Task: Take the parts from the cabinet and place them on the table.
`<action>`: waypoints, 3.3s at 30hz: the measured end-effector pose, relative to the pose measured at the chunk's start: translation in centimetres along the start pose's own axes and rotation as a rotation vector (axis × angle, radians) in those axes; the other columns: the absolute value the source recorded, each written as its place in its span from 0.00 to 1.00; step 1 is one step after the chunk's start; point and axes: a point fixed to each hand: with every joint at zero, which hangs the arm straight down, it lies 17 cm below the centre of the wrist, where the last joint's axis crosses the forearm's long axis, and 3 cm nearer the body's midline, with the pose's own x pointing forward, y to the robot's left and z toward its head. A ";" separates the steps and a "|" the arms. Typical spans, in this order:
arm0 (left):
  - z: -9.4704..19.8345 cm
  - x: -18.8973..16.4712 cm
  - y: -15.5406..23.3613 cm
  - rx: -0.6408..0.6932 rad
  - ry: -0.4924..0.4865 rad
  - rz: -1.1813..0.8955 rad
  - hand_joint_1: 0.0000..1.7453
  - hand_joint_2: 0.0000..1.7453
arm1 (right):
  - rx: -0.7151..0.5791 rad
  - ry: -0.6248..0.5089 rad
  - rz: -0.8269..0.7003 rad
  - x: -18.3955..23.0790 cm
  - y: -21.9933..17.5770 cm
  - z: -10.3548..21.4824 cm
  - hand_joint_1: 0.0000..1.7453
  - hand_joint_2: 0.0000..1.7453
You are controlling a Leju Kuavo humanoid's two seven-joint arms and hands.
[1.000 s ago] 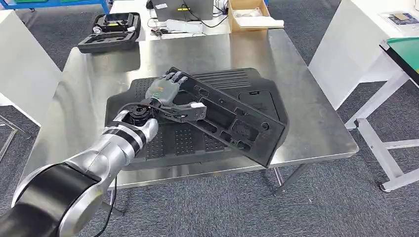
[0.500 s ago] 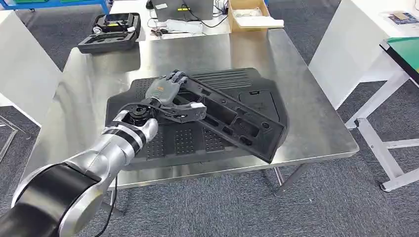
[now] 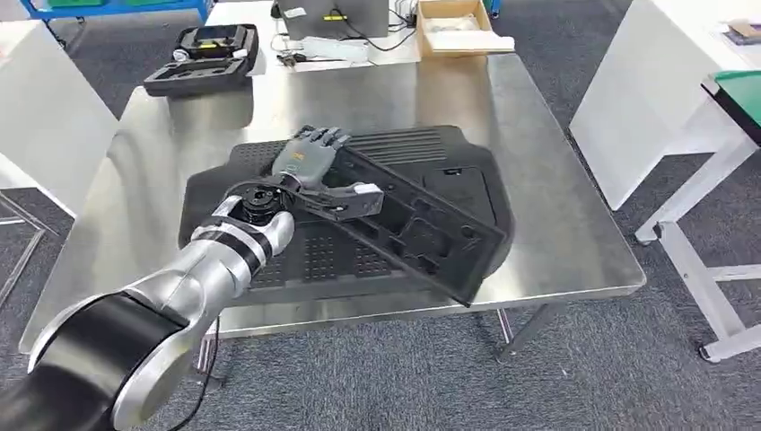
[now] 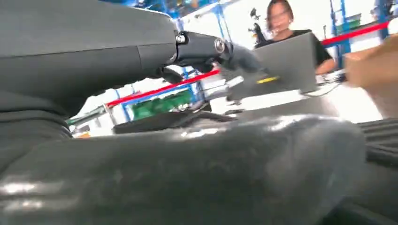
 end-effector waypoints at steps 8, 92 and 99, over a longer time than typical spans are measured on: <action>0.2 -0.3 -0.5 -0.008 0.007 0.003 0.00 0.00 | -0.002 0.000 0.000 0.0 -0.1 0.0 0.00 0.00; 0.3 -3.0 0.6 0.066 0.050 0.021 0.00 0.00 | -0.005 0.000 0.007 0.2 -0.2 -0.1 0.00 0.00; 0.5 -2.8 0.2 0.061 0.048 0.025 0.00 0.00 | -0.007 0.003 0.005 0.1 -0.3 -0.1 0.00 0.00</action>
